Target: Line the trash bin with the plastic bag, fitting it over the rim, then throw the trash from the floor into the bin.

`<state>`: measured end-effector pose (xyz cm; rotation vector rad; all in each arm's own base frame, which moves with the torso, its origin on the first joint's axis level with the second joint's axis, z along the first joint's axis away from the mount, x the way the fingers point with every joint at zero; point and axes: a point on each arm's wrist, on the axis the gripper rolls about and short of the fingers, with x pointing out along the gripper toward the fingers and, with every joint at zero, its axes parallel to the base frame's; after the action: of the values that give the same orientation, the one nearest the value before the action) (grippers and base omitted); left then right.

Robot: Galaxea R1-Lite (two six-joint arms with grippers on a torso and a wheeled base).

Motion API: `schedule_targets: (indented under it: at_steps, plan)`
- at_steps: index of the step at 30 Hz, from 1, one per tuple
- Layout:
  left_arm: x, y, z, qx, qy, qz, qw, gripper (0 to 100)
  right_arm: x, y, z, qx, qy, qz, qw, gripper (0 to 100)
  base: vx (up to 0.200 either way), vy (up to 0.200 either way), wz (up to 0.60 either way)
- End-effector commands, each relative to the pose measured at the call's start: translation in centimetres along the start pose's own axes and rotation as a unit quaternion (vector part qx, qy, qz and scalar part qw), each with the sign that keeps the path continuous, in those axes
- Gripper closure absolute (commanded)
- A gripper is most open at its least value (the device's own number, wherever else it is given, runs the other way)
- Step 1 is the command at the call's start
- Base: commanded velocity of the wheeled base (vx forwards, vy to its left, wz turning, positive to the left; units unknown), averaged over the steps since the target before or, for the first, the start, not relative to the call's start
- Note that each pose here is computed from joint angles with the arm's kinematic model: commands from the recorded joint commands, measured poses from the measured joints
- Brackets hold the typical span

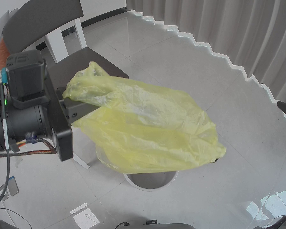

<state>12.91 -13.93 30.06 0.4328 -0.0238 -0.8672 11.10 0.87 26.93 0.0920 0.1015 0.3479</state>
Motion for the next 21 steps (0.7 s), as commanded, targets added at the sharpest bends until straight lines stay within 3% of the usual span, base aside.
schedule_targets:
  at_steps: [1,9,21]
  plan:
    - [0.2,0.0,0.4,0.008,-0.006,-0.004,0.9999,100,1.7,-0.2,-0.4,0.008,0.028,0.014,0.9995,0,0.000,0.000,0.00]
    - [-0.2,0.6,2.1,0.030,-0.034,0.008,0.9989,100,2.3,1.0,-4.8,0.018,0.107,0.070,0.9916,0,0.000,0.000,0.00]
    - [-0.1,1.0,2.9,0.034,-0.045,0.016,0.9983,100,1.8,2.1,-6.9,0.015,0.141,0.118,0.9829,0,0.000,0.000,0.00]
